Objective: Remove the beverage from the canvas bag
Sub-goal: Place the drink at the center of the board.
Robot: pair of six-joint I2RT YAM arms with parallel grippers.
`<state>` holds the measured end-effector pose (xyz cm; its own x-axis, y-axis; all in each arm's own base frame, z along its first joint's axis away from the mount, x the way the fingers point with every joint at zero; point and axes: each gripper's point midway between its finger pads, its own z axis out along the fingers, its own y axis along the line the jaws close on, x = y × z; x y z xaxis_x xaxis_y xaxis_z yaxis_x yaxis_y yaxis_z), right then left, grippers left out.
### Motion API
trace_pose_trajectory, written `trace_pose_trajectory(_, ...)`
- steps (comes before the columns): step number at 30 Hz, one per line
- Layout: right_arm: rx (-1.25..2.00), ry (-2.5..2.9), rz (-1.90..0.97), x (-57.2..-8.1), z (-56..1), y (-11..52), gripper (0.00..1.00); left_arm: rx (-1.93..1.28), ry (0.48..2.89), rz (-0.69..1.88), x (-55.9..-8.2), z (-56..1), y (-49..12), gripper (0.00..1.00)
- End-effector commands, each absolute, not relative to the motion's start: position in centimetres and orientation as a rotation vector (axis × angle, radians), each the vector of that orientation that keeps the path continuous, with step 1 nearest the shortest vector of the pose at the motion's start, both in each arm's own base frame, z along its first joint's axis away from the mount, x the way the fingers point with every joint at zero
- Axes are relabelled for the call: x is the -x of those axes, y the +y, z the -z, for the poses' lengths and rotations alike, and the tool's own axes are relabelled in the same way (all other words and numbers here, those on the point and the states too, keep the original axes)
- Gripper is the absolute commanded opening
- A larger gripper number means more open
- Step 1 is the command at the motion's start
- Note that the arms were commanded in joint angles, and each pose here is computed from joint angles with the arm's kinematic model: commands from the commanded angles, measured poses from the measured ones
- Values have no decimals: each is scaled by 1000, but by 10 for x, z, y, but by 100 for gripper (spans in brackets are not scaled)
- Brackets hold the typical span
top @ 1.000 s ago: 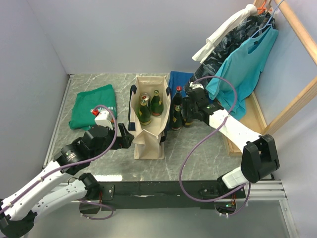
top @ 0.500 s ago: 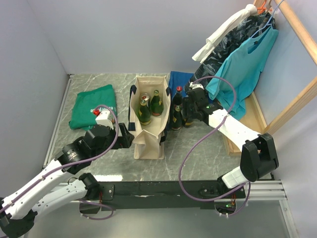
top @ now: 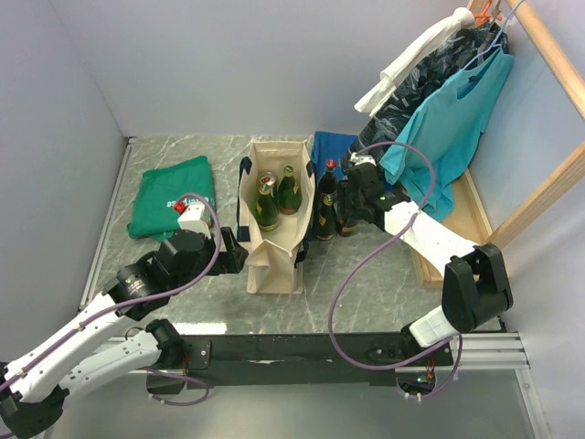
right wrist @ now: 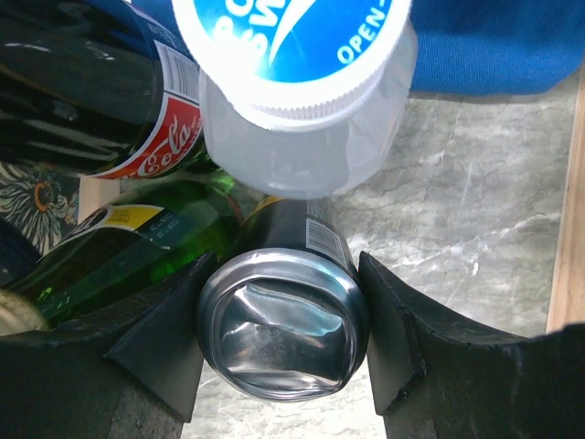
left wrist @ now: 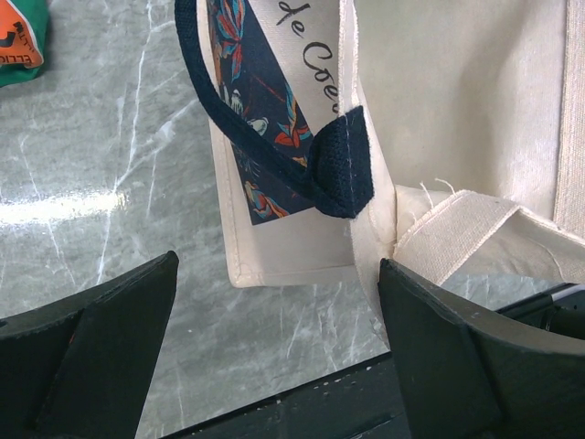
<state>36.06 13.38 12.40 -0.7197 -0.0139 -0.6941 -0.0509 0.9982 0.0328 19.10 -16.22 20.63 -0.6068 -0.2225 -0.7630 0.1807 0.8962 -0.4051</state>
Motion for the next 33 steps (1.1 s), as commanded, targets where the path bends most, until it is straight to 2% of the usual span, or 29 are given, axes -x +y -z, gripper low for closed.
trace_pose_trajectory(1,-26,2217,-117,-394,-154,140,3,37,2140,565,-192,-212,-163,96)
trace_pose_trajectory(4,-31,2216,-123,-394,-154,140,13,40,2140,564,-192,-212,-163,96)
trace_pose_trajectory(11,-35,2210,-126,-395,-155,140,22,42,2139,566,-192,-212,-163,96)
trace_pose_trajectory(14,-35,2212,-125,-395,-155,140,34,43,2138,565,-192,-212,-162,96)
trace_pose_trajectory(15,-35,2212,-125,-394,-156,140,47,45,2136,564,-192,-212,-161,96)
trace_pose_trajectory(18,-36,2210,-119,-394,-156,139,65,49,2137,562,-192,-212,-161,96)
trace_pose_trajectory(19,-37,2211,-116,-394,-156,138,68,49,2137,562,-192,-212,-161,96)
trace_pose_trajectory(25,-39,2206,-116,-394,-160,138,75,51,2132,564,-192,-213,-161,96)
trace_pose_trajectory(33,-33,2210,-107,-392,-161,136,76,48,2133,565,-192,-213,-161,96)
